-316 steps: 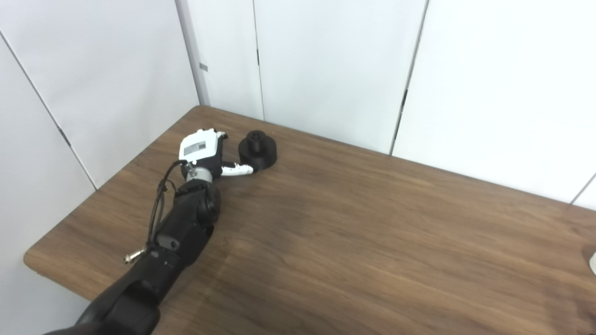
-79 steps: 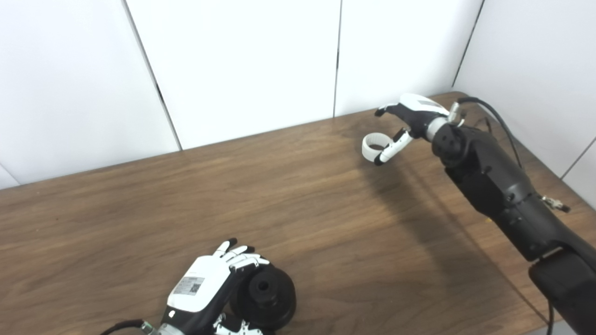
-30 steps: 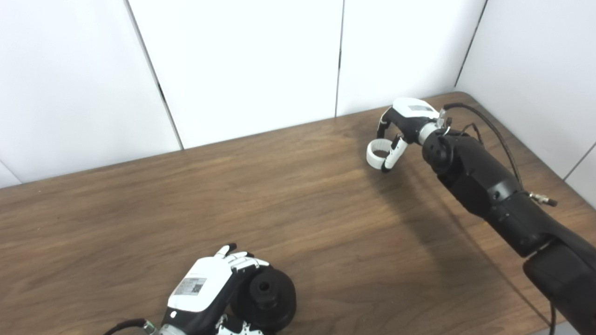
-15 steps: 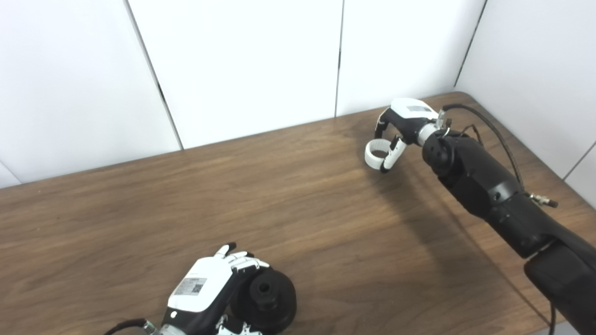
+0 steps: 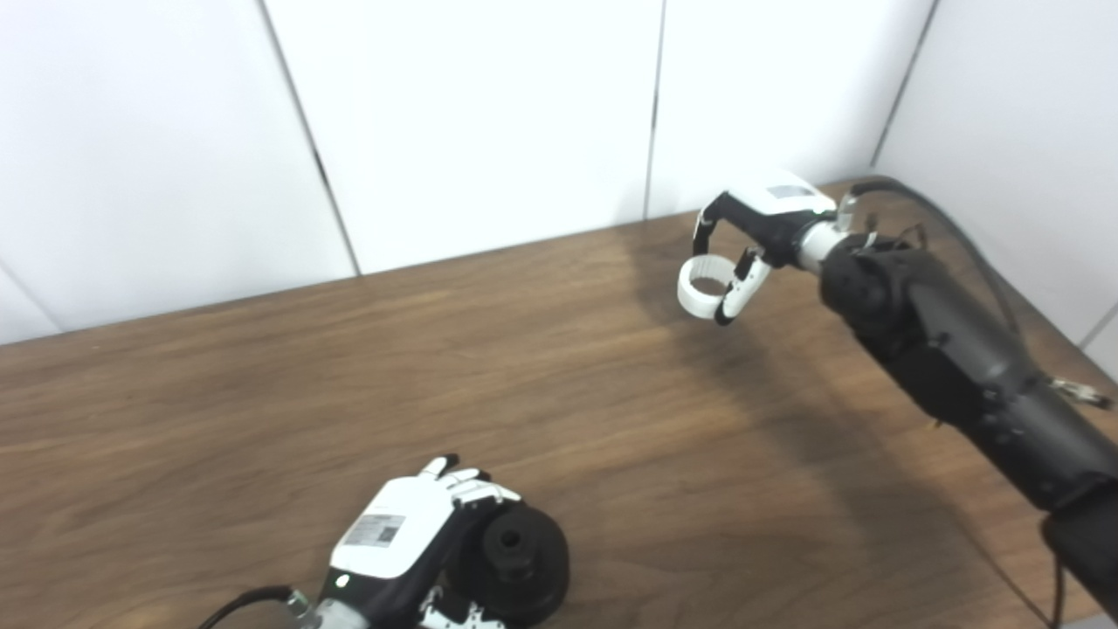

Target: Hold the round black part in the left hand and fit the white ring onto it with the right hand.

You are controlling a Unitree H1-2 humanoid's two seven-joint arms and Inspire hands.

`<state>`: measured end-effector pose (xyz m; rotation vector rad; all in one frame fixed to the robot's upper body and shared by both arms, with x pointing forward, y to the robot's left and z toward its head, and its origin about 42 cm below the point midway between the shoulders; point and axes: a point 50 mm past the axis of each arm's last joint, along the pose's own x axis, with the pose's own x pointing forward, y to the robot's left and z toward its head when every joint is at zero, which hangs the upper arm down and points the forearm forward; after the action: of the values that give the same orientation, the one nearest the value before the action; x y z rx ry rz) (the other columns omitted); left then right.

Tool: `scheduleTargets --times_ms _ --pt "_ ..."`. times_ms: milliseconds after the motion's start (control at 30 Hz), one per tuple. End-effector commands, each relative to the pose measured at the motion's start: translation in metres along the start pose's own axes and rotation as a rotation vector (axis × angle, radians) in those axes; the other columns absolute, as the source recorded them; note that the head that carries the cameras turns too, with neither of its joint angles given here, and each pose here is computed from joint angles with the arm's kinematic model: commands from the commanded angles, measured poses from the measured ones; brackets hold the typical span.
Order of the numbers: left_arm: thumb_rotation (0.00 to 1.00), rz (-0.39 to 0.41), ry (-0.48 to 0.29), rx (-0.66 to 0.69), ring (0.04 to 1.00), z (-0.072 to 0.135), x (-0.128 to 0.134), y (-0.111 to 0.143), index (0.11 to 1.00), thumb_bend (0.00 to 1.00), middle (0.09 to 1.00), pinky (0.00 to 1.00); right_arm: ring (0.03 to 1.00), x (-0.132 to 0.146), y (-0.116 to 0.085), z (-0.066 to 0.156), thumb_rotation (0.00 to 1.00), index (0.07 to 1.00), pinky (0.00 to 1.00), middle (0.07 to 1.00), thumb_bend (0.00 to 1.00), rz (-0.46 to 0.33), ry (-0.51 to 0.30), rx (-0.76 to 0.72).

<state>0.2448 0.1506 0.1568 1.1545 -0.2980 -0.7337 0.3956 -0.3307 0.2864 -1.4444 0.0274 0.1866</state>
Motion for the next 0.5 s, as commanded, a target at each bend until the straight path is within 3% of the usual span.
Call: scheduleTargets --times_ms 0,133,333,467 --pt "0.06 -0.081 0.008 0.023 0.885 0.001 -0.001 -0.01 0.482 0.53 0.786 1.0 0.871 -0.01 -0.034 0.018 0.14 0.483 0.95 0.752 0.53 -0.068 -0.062 -0.029" --pt "0.06 -0.087 0.007 0.022 0.887 0.005 0.002 -0.01 0.482 0.53 0.785 1.0 0.872 -0.034 -0.041 0.051 0.14 0.482 0.96 0.755 0.53 -0.053 -0.175 -0.045" --pt "0.06 -0.098 0.013 0.028 0.893 0.01 0.008 -0.009 0.483 0.52 0.793 1.0 0.846 -0.065 -0.039 0.094 0.14 0.481 0.9 0.738 0.53 -0.028 -0.33 -0.091" --pt "0.06 -0.1 0.015 0.035 0.89 0.014 0.012 -0.007 0.483 0.53 0.793 1.0 0.839 -0.084 -0.038 0.113 0.14 0.481 0.9 0.73 0.53 -0.016 -0.412 -0.078"
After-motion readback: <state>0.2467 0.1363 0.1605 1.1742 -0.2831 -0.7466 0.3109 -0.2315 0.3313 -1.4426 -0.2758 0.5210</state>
